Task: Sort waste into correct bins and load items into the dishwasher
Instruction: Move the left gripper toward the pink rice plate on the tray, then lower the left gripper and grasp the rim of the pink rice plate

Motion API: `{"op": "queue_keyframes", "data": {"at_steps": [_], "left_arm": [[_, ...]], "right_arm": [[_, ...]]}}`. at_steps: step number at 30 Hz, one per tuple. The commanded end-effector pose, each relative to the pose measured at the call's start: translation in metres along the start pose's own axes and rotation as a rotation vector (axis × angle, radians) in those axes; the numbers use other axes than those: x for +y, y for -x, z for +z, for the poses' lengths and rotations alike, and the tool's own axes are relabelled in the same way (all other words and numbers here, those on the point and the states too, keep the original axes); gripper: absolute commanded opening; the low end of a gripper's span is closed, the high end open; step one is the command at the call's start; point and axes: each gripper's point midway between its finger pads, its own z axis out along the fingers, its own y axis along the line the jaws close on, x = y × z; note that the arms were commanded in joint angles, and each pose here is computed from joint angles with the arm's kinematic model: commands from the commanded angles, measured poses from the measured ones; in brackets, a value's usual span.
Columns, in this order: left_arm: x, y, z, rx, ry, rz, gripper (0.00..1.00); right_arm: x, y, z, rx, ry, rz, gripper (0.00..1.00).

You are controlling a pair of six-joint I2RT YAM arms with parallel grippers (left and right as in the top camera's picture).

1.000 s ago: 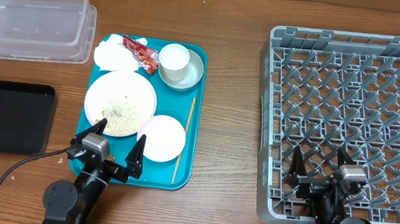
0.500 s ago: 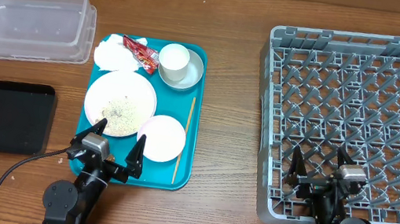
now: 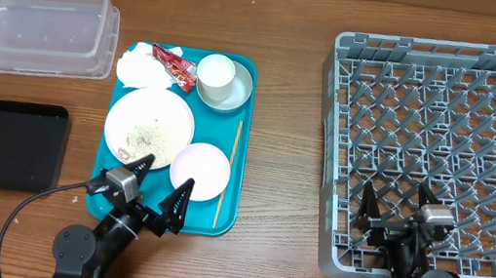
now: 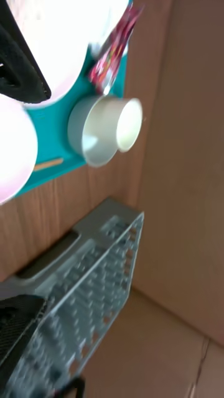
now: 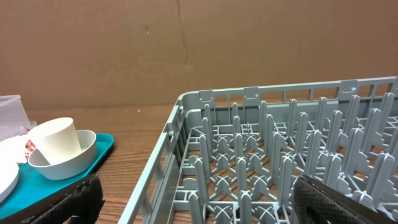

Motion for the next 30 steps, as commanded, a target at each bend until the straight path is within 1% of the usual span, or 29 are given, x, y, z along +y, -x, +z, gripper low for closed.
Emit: {"op": "queue_keyframes", "data": {"at_steps": [1, 4, 7, 11, 13, 15, 16, 18, 21, 23, 25, 27, 30], "left_arm": [[-0.027, -0.006, -0.002, 0.052, -0.153, -0.143, 1.0], [-0.053, 0.003, -0.008, 0.05, -0.29, -0.16, 1.0], [-0.071, 0.026, -0.014, -0.027, -0.368, -0.131, 1.0], [-0.081, 0.062, -0.022, -0.126, -0.358, -0.098, 1.0], [-0.083, 0.073, -0.023, -0.139, -0.325, -0.072, 1.0], [-0.079, 0.078, -0.023, -0.107, -0.262, -0.044, 1.0], [-0.073, 0.078, -0.021, -0.076, -0.203, -0.045, 1.0], [-0.059, 0.075, -0.018, 0.007, -0.086, -0.047, 1.0], [-0.037, 0.07, -0.015, 0.187, 0.089, -0.056, 1.0], [-0.028, 0.074, -0.013, 0.266, 0.163, -0.072, 1.0], [-0.028, 0.086, -0.006, 0.321, 0.182, -0.091, 1.0], [-0.033, 0.095, 0.002, 0.357, 0.16, -0.126, 1.0], [-0.046, 0.098, 0.016, 0.398, 0.063, -0.178, 1.0]], "right_arm": [[-0.001, -0.001, 0.0, -0.009, -0.007, -0.006, 1.0], [-0.001, -0.001, 0.0, -0.009, -0.007, -0.006, 1.0], [-0.001, -0.001, 0.0, -0.009, -0.007, -0.006, 1.0], [-0.001, -0.001, 0.0, -0.009, -0.007, -0.006, 1.0], [-0.001, -0.001, 0.0, -0.009, -0.007, -0.006, 1.0], [-0.001, -0.001, 0.0, -0.009, -0.007, -0.006, 1.0], [-0.001, -0.001, 0.0, -0.009, -0.007, -0.006, 1.0], [-0.001, -0.001, 0.0, -0.009, -0.007, -0.006, 1.0], [-0.001, -0.001, 0.0, -0.009, -0.007, -0.006, 1.0], [-0.001, -0.001, 0.0, -0.009, -0.007, -0.006, 1.0], [-0.001, -0.001, 0.0, -0.009, -0.007, -0.006, 1.0], [-0.001, -0.001, 0.0, -0.009, -0.007, -0.006, 1.0], [-0.001, -0.001, 0.0, -0.009, -0.007, -0.006, 1.0]]}}
